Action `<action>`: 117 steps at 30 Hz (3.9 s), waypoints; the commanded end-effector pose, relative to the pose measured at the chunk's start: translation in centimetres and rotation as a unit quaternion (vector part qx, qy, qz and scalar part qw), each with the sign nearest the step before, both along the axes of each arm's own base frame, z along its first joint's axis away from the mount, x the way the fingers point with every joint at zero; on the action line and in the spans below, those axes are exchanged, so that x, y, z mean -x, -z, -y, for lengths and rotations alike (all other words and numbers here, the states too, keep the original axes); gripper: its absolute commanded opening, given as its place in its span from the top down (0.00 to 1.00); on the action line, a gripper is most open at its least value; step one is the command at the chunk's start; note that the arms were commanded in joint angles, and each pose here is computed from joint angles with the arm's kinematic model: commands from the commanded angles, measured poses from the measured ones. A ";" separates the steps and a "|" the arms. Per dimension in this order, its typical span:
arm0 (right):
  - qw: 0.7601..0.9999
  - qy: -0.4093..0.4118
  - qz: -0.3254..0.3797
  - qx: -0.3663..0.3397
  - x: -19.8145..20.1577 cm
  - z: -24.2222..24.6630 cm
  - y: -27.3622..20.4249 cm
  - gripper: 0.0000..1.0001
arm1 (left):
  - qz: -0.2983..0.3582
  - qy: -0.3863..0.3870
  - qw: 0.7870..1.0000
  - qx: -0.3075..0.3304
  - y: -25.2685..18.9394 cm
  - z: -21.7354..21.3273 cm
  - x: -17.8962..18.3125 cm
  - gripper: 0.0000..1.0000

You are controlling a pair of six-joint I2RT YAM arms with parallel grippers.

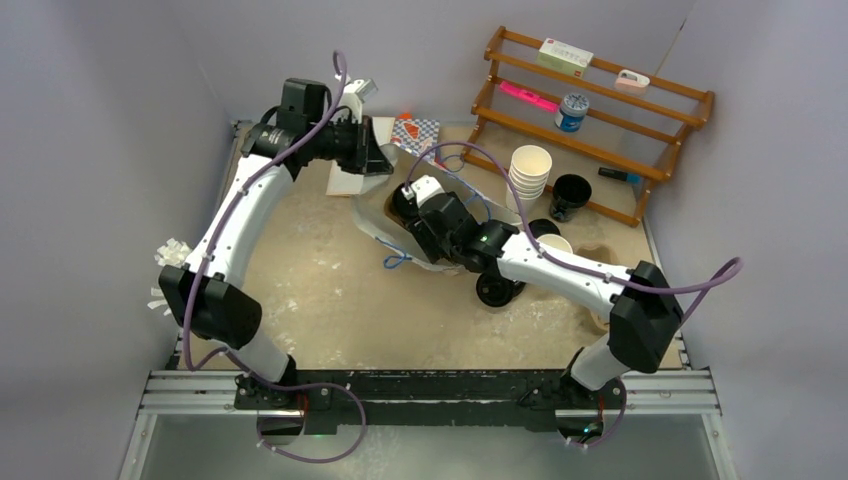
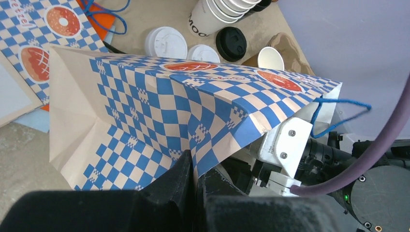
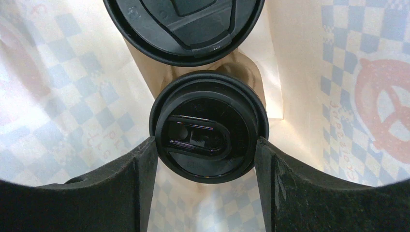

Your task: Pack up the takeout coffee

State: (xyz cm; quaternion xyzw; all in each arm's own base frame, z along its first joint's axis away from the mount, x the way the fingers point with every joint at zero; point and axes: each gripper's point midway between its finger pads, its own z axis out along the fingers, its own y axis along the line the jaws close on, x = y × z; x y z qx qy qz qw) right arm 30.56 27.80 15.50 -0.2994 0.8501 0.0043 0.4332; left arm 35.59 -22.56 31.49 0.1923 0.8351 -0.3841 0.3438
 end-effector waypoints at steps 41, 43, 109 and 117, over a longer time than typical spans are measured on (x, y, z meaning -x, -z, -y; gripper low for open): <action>0.949 -0.029 -0.310 0.051 9.3 1.2 11.7 0.88 | -0.054 -0.098 0.990 -0.091 2.6 -3.2 -2.3 1.00; 0.948 -0.027 -0.314 0.055 9.5 1.4 12.2 0.88 | -0.052 -0.098 0.990 -0.091 2.5 -3.2 -2.4 1.00; 0.986 -0.046 -0.070 -0.147 2.2 -4.0 -15.4 0.04 | -0.087 -0.183 0.963 -0.179 4.5 -8.0 -2.4 1.00; 0.980 -0.042 -0.027 -0.192 1.7 -4.0 -20.2 0.07 | -0.077 -0.253 0.949 -0.172 2.7 -10.2 -3.2 0.64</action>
